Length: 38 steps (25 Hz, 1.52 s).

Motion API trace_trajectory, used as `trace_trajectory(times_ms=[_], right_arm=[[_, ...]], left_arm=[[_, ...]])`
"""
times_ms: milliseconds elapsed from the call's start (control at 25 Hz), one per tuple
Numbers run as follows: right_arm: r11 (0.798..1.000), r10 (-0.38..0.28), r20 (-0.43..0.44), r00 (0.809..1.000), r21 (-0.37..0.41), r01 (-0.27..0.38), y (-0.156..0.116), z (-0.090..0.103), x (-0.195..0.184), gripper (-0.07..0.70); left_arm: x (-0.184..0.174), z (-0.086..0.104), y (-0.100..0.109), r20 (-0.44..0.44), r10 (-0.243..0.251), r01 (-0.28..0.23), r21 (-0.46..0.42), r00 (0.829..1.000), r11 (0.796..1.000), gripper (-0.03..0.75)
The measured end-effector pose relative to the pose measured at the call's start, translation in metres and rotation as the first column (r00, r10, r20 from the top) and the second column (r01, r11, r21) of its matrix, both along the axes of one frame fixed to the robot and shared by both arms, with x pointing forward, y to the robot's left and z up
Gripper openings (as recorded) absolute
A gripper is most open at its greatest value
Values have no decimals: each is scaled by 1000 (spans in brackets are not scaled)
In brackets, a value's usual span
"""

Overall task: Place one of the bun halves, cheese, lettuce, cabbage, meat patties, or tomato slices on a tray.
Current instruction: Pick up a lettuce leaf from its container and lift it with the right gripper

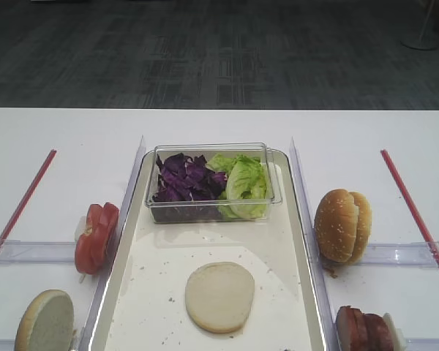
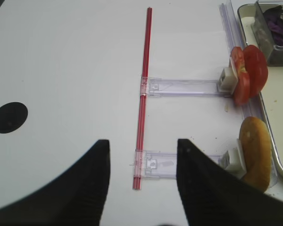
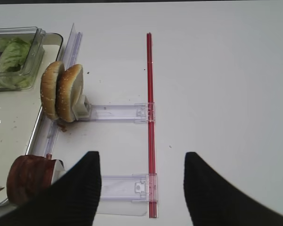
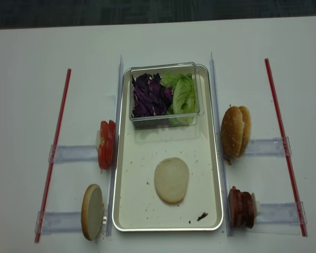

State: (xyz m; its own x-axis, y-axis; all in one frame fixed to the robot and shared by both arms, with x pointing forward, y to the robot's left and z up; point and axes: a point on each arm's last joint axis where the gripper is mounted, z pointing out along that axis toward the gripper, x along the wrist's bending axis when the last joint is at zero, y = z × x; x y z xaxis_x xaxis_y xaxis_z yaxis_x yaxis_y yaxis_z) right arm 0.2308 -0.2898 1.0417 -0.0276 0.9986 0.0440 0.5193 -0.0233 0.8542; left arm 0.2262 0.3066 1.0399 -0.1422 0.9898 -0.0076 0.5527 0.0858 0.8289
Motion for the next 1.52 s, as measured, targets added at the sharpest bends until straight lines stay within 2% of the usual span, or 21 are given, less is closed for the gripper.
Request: trace_trajectory(times_ms=[1520], right_arm=[[1000,-2,0,1000,3,2,0,0,0,426]], left_arm=[[0,0,0,0,0,0,0,1000,1000,302]])
